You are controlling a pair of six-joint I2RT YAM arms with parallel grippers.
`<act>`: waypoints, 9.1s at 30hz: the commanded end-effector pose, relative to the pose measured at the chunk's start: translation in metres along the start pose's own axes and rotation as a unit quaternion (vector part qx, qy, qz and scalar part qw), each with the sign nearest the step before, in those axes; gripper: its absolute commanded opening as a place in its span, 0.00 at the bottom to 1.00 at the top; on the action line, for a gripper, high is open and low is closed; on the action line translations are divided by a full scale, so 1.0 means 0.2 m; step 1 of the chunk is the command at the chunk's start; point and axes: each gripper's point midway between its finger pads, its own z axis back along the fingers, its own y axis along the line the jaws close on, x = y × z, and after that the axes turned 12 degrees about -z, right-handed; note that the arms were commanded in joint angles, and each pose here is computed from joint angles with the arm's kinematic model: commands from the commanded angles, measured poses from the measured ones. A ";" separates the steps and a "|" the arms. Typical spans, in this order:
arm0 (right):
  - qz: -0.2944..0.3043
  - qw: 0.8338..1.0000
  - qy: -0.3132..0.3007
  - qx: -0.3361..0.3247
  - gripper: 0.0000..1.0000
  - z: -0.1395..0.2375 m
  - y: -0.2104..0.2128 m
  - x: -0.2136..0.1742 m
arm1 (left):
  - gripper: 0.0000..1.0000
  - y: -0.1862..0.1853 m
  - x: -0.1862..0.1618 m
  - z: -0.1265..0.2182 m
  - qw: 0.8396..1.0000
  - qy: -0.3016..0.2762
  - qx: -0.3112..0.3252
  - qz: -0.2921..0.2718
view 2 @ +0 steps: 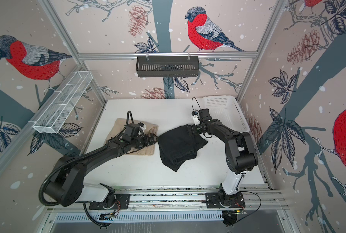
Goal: Fold and stack the shorts
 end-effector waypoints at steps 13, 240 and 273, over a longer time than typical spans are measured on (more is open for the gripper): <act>0.010 0.998 0.046 0.040 1.00 -0.20 -0.02 -0.09 | 0.97 -0.17 -0.17 -0.25 0.998 0.012 -0.060 0.021; -0.083 0.952 -0.277 -0.098 1.00 0.63 0.05 0.16 | 0.97 0.85 0.46 0.88 0.848 -0.340 0.396 -0.090; -0.116 0.876 -0.434 -0.173 1.00 0.72 -0.62 -0.03 | 0.99 0.91 0.36 0.82 0.806 -0.397 0.405 -0.171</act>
